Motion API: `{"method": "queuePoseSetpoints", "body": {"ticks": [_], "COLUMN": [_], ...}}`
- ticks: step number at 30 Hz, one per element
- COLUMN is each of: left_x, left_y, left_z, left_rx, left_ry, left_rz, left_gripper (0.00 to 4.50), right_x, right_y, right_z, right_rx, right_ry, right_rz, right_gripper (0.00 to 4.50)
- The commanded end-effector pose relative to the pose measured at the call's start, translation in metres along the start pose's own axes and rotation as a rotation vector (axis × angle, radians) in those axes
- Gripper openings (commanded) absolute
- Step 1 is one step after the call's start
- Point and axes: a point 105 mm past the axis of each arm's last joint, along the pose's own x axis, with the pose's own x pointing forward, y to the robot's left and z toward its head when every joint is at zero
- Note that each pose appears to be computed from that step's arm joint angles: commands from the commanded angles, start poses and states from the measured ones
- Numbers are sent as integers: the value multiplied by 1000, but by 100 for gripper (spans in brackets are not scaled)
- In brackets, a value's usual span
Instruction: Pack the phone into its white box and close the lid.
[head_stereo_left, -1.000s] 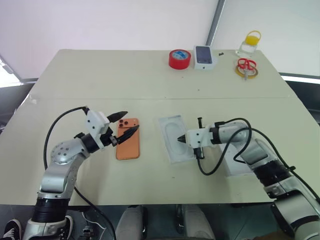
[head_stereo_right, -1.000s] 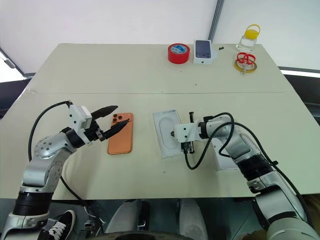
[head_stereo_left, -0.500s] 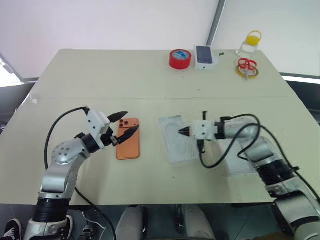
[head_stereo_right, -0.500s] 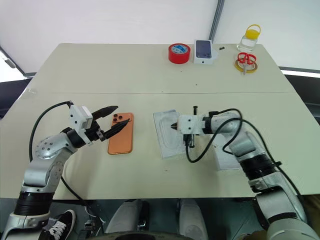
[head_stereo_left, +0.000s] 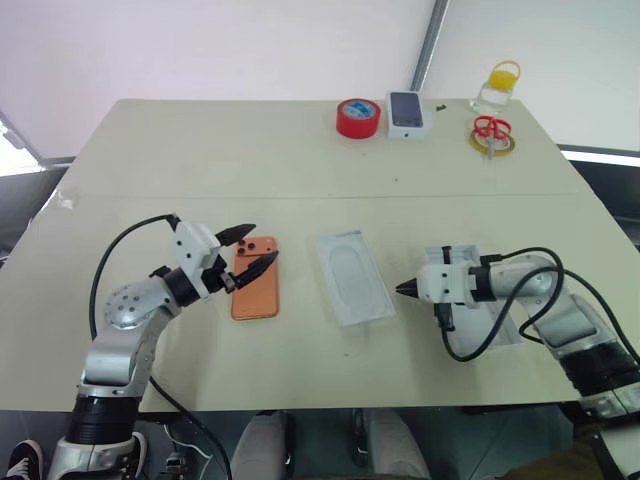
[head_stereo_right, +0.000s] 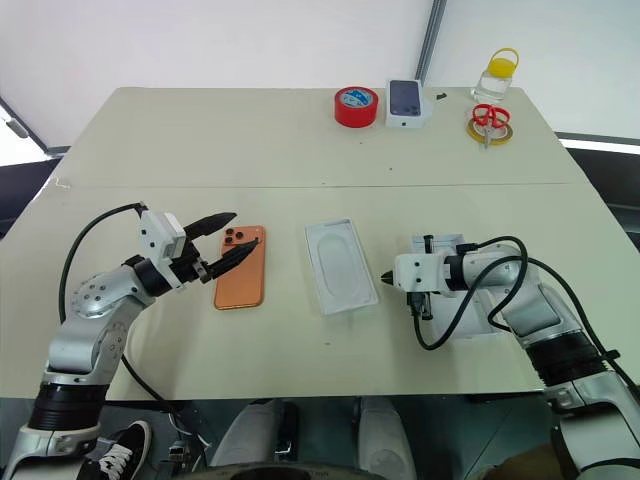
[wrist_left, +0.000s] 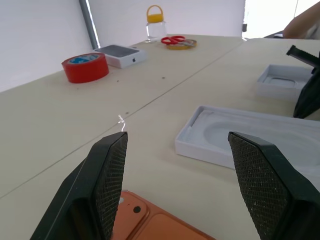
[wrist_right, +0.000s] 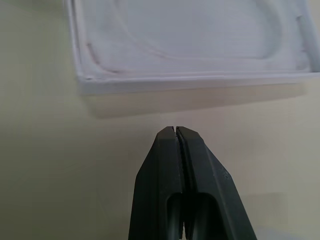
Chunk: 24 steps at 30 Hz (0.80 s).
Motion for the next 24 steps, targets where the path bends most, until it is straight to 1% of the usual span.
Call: {"method": "queuePoseSetpoints", "body": {"ticks": [1,5,14,16,20,21,24], "left_x": [0,-3,-4,-4,-7,-8,-16], "left_y": [2,7,7,6,8,8,15], "left_z": [11,11,10,9,6,5,-5], "left_rx": [46,47,49,46,30,14,-115], "left_ry": [-30,-23,-16,-14,-1,8,76], "left_rz": [-8,7,14,16,27,29,47], "left_gripper": [340,340,340,340,340,340,340], "right_x": [-5,-2,12,11,9,7,-5], "right_y": [1,6,12,8,2,-3,-28], "right_z": [20,36,46,52,41,39,43], "right_rx": [-15,22,57,104,62,49,45], "right_ry": [-65,-146,-182,-222,-157,-147,-165], "right_rz": [17,35,37,23,0,-23,-113], "right_gripper": [6,6,6,6,6,6,6]}}
